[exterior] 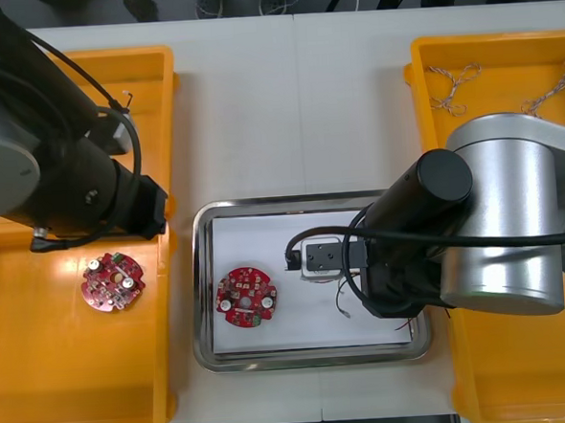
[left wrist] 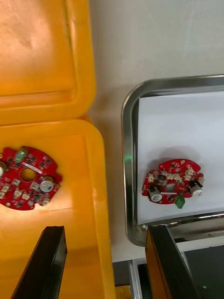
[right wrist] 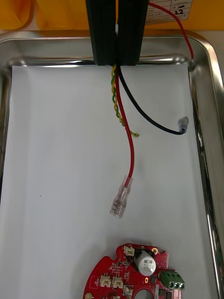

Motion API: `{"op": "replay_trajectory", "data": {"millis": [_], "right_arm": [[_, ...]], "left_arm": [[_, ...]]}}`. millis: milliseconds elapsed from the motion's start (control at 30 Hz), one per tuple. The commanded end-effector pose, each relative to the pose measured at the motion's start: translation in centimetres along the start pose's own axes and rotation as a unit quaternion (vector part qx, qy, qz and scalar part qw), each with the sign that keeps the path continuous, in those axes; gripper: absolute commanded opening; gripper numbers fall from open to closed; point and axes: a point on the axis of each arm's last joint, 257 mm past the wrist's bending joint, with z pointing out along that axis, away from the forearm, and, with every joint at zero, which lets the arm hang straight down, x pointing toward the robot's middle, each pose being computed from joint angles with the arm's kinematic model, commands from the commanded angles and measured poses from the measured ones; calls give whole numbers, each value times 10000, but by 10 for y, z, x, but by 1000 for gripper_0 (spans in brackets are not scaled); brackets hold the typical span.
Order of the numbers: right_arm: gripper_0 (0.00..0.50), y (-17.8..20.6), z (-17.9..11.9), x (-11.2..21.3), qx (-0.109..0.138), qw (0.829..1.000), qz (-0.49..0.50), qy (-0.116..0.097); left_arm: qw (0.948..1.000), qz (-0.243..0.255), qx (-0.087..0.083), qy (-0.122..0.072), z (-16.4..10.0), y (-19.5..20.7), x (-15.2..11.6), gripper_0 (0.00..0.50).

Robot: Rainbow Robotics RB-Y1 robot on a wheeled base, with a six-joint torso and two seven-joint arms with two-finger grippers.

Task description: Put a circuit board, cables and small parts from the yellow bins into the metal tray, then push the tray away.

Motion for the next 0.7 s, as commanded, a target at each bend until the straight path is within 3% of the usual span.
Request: {"op": "replay_trajectory", "data": {"millis": [33,200,300,467,700], "right_arm": [[0,5,6,-23,24,9992,-378,-131],[0,13,25,-25,-168,9995,-226,-123],[0,12,35,-27,-158,9996,-118,-199],[0,12,52,-28,-37,9996,-107,-244],[0,17,72,-15,-22,9999,1,-154]], "left_arm": [[9989,-334,-246,-221,-22,38,-26,500],[9965,-724,-355,-216,-28,75,-47,500],[9942,-962,-429,-227,-29,92,-55,500],[9869,-1441,-675,-253,-28,128,-67,500],[9745,-2042,-853,-380,-26,168,-87,500]]}}
